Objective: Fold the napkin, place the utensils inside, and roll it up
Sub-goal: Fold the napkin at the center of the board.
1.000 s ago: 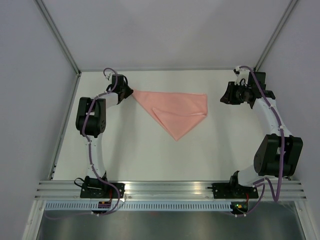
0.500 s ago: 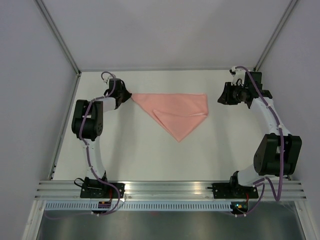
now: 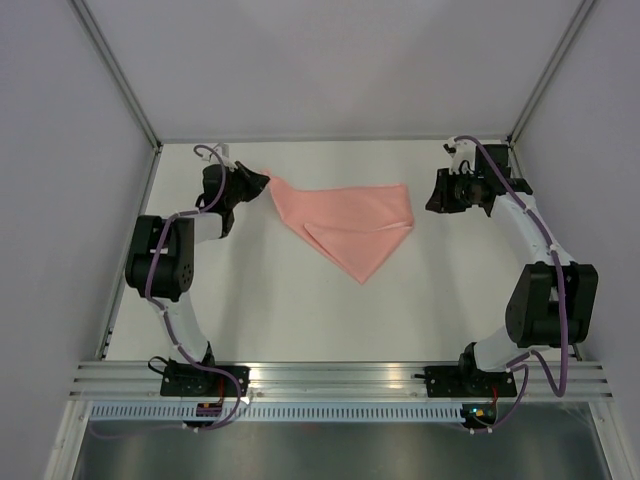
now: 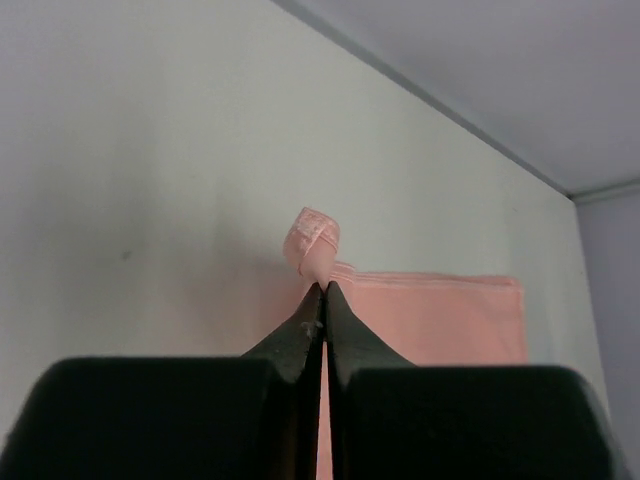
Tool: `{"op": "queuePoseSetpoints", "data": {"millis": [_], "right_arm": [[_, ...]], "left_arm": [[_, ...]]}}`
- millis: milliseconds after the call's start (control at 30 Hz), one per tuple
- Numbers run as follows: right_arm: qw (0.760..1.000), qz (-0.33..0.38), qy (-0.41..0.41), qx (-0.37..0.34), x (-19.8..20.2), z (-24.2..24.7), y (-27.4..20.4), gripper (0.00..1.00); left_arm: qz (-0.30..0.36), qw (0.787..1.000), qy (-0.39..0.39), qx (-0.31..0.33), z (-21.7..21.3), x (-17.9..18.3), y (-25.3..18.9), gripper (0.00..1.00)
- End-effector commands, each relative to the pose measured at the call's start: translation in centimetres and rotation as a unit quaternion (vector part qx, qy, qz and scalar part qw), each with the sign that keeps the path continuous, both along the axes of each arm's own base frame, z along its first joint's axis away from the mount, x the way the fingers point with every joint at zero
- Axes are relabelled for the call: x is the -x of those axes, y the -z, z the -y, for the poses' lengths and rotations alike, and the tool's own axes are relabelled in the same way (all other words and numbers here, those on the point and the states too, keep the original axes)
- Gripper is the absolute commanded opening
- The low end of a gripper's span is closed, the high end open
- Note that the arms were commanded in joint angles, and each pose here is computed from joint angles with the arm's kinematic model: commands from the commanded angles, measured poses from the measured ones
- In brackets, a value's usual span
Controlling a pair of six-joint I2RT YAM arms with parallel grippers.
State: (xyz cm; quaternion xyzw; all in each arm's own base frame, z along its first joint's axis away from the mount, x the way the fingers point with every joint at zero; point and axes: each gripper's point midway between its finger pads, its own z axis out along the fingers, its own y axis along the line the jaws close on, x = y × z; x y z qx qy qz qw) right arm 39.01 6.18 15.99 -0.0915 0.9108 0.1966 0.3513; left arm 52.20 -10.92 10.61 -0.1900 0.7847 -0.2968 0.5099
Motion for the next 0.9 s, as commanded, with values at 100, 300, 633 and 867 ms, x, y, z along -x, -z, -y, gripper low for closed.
{"op": "queuePoseSetpoints", "data": {"millis": [100, 300, 633, 867], "right_arm": [[1.0, 0.009, -0.009, 0.02, -0.7, -0.4, -0.4, 0.3], [0.999, 0.009, -0.025, 0.025, -0.6, -1.6, -0.2, 0.3], [0.999, 0.007, -0.028, 0.032, -0.6, -1.9, 0.1, 0.3], [0.999, 0.006, -0.031, 0.036, -0.5, -2.0, 0.3, 0.3]], "left_arm": [[0.165, 0.941, 0.294, 0.033, 9.4, 4.3, -6.0, 0.02], [0.15, 0.886, 0.439, 0.012, 15.7, 10.2, -3.9, 0.02], [0.113, 0.832, 0.536, -0.086, 20.7, 16.3, 0.7, 0.02], [0.104, 0.808, 0.564, -0.132, 22.4, 18.7, 1.9, 0.02]]}}
